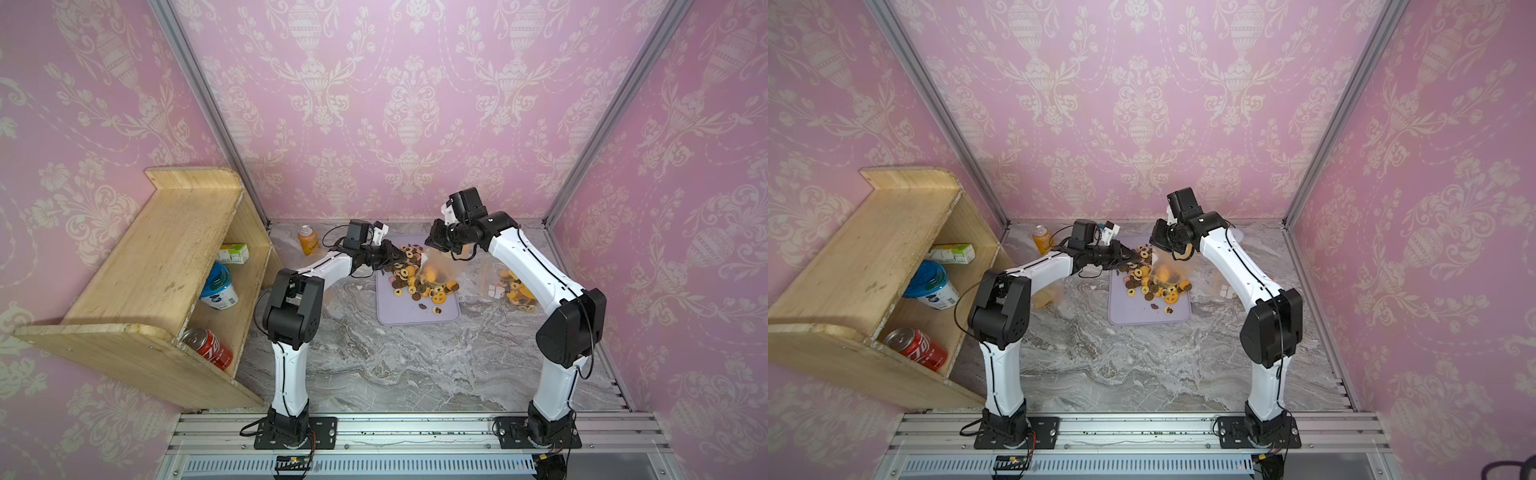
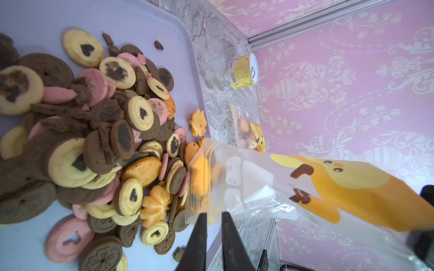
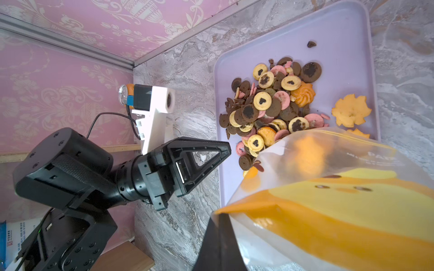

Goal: Pour cookies out of the ziploc bag
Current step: 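Pour the cookies out of the ziploc bag onto the tray.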

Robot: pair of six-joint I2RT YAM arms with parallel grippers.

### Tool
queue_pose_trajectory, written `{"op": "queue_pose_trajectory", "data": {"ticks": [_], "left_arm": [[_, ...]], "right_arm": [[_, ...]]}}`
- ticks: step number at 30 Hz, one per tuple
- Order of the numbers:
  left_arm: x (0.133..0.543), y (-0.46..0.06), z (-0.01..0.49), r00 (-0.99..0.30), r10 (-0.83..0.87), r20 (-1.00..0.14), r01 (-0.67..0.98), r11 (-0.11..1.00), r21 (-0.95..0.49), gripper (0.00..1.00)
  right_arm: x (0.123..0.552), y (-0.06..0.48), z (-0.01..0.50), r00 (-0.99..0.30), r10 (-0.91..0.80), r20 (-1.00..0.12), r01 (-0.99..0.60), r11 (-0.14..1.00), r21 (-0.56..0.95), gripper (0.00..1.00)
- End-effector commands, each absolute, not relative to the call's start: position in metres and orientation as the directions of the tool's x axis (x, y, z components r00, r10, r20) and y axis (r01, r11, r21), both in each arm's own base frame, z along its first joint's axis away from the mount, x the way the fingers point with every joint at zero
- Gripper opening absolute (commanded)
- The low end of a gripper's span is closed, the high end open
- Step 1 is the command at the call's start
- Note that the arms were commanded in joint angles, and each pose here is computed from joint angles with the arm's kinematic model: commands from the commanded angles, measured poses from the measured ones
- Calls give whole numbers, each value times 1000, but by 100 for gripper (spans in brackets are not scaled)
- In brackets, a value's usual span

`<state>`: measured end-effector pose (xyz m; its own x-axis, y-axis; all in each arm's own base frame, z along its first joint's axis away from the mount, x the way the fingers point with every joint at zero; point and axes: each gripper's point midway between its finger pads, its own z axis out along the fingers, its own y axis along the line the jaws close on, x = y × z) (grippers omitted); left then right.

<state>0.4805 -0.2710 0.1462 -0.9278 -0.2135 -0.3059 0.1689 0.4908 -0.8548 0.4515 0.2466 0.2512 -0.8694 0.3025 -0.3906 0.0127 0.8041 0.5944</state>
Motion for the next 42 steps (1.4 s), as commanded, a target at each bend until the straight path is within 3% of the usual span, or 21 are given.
{"op": "queue_pose_trajectory", "data": {"ticks": [1,8,16,18,23,28,33,36,42], "left_arm": [[480,-264,172,-913,-237,-331,190,470,-862,17],[476,-257,193,-903,-250,-349,200,474,-858,22],[468,-251,196,-901,-249,-355,190,509,-840,34],[467,-248,194,-900,-246,-361,185,533,-826,40],[462,-243,191,-903,-246,-353,167,557,-813,60],[457,-238,189,-901,-248,-355,152,585,-797,99],[446,-229,192,-903,-230,-363,146,630,-763,99],[442,-224,193,-905,-221,-362,133,663,-737,99],[431,-213,194,-909,-193,-368,123,721,-682,99]], "right_arm": [[444,248,310,-827,327,-457,-56,761,646,0],[436,231,344,-790,335,-514,-81,773,629,0],[432,228,333,-790,335,-513,-78,776,626,0],[432,237,320,-826,311,-470,-76,765,639,0],[433,226,323,-810,331,-485,-70,766,640,0],[427,231,313,-849,289,-443,-73,765,640,0],[425,217,317,-806,352,-475,-61,750,659,0],[422,227,291,-871,276,-406,-53,770,636,0],[427,207,308,-807,374,-458,-43,736,676,0]]}}
